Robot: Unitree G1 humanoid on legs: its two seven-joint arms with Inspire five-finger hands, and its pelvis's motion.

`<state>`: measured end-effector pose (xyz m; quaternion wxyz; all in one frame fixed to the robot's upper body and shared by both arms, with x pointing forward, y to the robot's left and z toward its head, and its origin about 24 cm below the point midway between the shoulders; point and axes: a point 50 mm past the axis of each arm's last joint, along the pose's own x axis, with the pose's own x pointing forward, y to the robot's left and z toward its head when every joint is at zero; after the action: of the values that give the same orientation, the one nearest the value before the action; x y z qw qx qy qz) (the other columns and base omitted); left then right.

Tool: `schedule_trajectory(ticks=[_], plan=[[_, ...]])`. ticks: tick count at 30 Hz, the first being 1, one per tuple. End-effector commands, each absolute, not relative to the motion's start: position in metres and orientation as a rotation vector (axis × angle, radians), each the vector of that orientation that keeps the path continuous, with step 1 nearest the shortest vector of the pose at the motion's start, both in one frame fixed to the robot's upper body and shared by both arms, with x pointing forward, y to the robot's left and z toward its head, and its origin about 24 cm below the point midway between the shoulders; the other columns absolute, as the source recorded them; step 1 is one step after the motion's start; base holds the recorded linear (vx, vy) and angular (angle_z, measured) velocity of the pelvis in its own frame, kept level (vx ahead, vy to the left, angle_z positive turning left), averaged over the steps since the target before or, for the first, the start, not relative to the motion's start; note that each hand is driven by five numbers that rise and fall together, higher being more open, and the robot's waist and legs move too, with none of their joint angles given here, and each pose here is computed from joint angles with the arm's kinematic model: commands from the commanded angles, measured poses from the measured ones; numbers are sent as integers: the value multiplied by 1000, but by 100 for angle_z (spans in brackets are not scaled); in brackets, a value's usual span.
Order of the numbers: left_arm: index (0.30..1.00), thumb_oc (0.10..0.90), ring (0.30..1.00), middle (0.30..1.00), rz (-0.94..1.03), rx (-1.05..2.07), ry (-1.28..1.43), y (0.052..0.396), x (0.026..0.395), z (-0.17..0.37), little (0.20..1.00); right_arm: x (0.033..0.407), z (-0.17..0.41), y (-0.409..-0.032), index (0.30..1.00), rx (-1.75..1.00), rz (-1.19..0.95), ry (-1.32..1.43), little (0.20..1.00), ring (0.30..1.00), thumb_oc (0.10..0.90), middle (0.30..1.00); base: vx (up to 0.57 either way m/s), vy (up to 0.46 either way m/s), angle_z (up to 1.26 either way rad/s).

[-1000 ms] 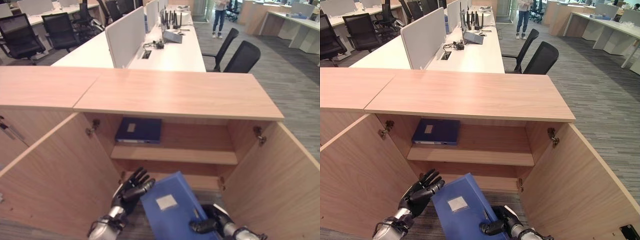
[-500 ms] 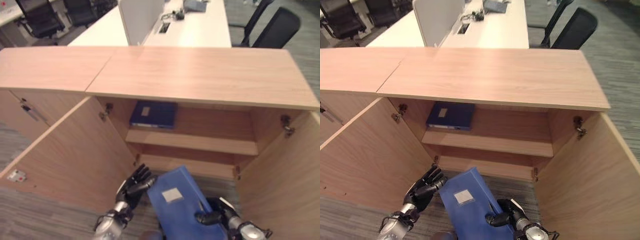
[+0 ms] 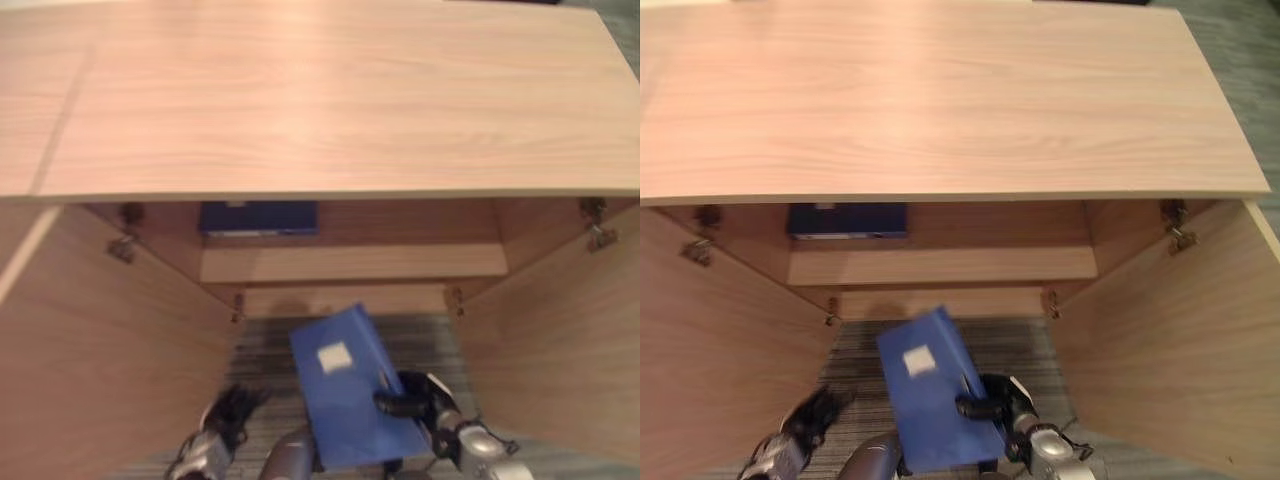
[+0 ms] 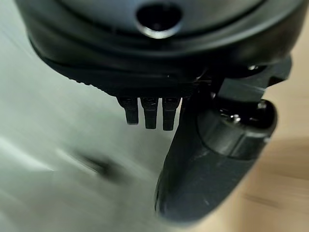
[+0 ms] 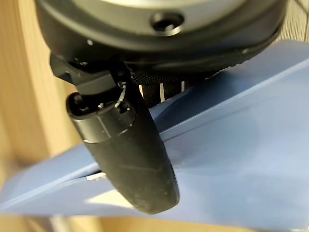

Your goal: Put the empty folder in the office cabinet

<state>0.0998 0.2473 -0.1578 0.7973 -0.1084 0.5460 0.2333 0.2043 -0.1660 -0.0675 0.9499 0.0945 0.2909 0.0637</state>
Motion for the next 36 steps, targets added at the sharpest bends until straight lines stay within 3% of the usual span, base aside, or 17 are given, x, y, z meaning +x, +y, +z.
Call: schedule_trajectory(ticks=[1,3,7,16,21,24,29,36], plan=[[900,800,900,900,494,-74,1447,254,12,-168,900,229,-23,-165,300,253,180,329,300,300,400,300,183,363,-36],[900,800,900,900,457,14,1516,264,-3,-165,900,230,-21,-165,300,217,213,326,300,300,400,300,47,275,-8],[900,800,900,900,392,69,1480,268,6,-164,900,230,-20,-165,300,190,240,320,300,300,400,300,94,174,2],[900,800,900,900,187,198,1230,250,94,-157,900,263,22,-165,300,146,276,137,300,300,400,300,19,-77,-10],[900,800,900,900,170,221,1199,251,101,-155,900,263,25,-162,300,231,387,142,300,300,400,300,51,-176,43],[900,800,900,900,141,261,1241,253,91,-157,900,269,37,-154,300,377,437,88,300,300,400,300,53,-159,22],[900,800,900,900,153,274,1282,254,76,-160,900,291,77,-163,300,785,316,-181,300,300,400,300,21,-90,23],[900,800,900,900,174,297,1269,257,76,-159,900,312,111,-177,300,1102,207,-419,300,300,400,300,24,-47,3]])
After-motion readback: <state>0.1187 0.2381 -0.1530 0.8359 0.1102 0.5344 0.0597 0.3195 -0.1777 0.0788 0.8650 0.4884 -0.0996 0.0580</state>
